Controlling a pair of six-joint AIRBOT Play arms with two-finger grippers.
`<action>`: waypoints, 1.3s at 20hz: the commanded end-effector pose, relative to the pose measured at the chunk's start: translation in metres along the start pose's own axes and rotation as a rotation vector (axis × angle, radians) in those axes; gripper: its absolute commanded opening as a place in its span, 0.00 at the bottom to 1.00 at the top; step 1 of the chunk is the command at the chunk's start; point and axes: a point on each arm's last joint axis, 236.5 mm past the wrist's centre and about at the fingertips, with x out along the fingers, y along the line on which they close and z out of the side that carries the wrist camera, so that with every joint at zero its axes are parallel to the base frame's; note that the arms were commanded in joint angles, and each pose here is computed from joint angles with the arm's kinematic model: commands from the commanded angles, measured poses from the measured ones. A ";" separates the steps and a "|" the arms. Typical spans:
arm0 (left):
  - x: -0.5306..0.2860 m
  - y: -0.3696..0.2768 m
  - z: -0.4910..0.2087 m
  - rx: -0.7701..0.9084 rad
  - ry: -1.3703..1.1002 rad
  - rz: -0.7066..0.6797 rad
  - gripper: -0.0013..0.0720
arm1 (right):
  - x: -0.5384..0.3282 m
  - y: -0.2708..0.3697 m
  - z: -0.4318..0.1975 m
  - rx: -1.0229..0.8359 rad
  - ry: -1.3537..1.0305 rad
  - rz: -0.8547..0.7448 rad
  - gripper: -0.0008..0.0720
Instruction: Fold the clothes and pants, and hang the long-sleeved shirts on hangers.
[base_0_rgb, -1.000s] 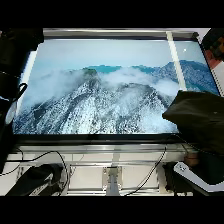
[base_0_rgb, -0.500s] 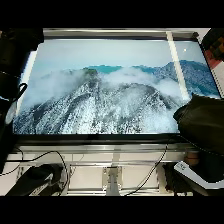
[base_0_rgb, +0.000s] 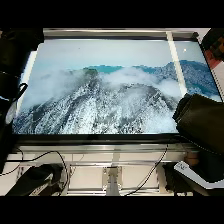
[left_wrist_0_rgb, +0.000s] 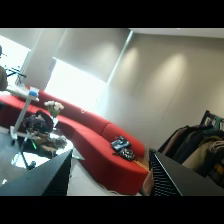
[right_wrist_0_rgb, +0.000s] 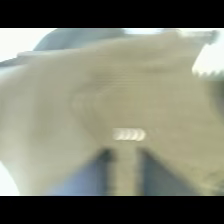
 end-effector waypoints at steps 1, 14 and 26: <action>0.000 0.000 0.000 0.001 0.001 0.000 0.77 | -0.046 0.161 -0.008 -0.135 -0.018 0.616 0.06; 0.000 0.000 0.000 0.000 0.001 0.000 0.77 | -0.113 0.326 -0.146 -0.595 0.144 0.954 0.06; 0.000 0.000 0.000 0.000 0.001 0.000 0.77 | -0.113 0.326 -0.146 -0.596 0.144 0.954 0.07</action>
